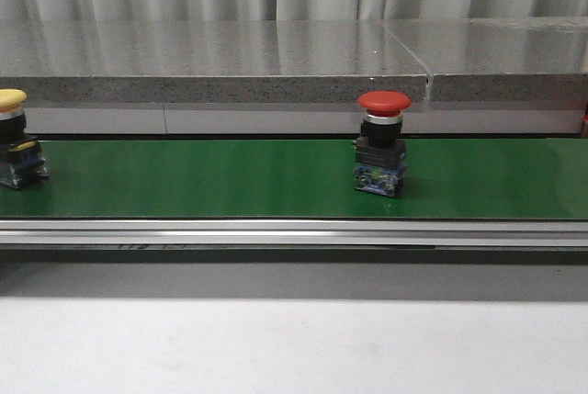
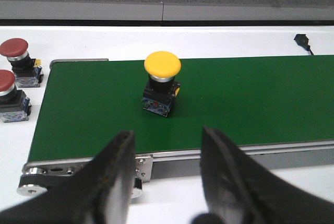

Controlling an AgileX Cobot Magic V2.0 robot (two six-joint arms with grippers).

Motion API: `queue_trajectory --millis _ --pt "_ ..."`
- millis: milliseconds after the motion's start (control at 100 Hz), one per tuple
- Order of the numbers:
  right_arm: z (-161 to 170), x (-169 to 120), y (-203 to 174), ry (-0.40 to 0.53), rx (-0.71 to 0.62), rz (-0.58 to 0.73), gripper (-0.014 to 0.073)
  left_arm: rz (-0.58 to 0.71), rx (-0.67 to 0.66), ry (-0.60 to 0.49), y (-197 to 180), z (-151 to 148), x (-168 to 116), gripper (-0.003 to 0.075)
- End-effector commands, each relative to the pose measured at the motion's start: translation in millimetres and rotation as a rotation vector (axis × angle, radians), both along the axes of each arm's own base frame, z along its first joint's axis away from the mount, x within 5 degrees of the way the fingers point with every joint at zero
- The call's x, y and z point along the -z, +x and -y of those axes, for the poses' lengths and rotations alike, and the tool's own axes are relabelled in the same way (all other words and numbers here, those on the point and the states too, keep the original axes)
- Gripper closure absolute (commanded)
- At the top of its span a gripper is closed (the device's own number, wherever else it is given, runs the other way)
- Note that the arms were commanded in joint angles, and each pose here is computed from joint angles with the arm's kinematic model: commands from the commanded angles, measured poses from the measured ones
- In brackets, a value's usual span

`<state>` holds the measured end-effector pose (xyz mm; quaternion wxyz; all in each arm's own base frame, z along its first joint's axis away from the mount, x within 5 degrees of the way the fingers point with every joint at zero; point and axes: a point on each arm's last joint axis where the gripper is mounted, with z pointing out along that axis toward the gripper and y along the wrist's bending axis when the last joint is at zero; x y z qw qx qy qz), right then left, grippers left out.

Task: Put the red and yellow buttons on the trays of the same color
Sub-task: 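Lower the right gripper onto the red button at the belt end, grasp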

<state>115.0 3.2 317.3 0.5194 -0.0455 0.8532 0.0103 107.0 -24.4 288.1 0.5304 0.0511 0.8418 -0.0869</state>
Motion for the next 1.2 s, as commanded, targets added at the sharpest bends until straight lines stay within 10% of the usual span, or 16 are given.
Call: queue_trajectory --millis 0,120,390,720,1190 --pt "1.5 -15.8 2.1 -0.008 0.016 0.109 0.0663 0.099 0.005 -0.048 -3.7 0.6 -8.9 0.0587" --pt "1.8 -17.1 2.6 -0.009 0.02 0.124 0.0663 0.09 0.005 -0.046 -5.6 0.1 -4.0 0.0741" --pt "1.4 -15.3 2.2 -0.007 0.015 0.104 0.063 0.088 0.005 -0.046 -5.3 0.2 -3.8 0.0739" --pt "0.0 -12.8 1.5 0.01 0.006 0.074 -0.0066 0.088 0.005 -0.046 -5.3 0.2 -3.8 0.0739" --pt "-2.8 5.5 63.2 0.031 -0.093 -0.176 -0.0038 0.088 0.005 -0.046 -5.3 0.2 -3.8 0.0739"
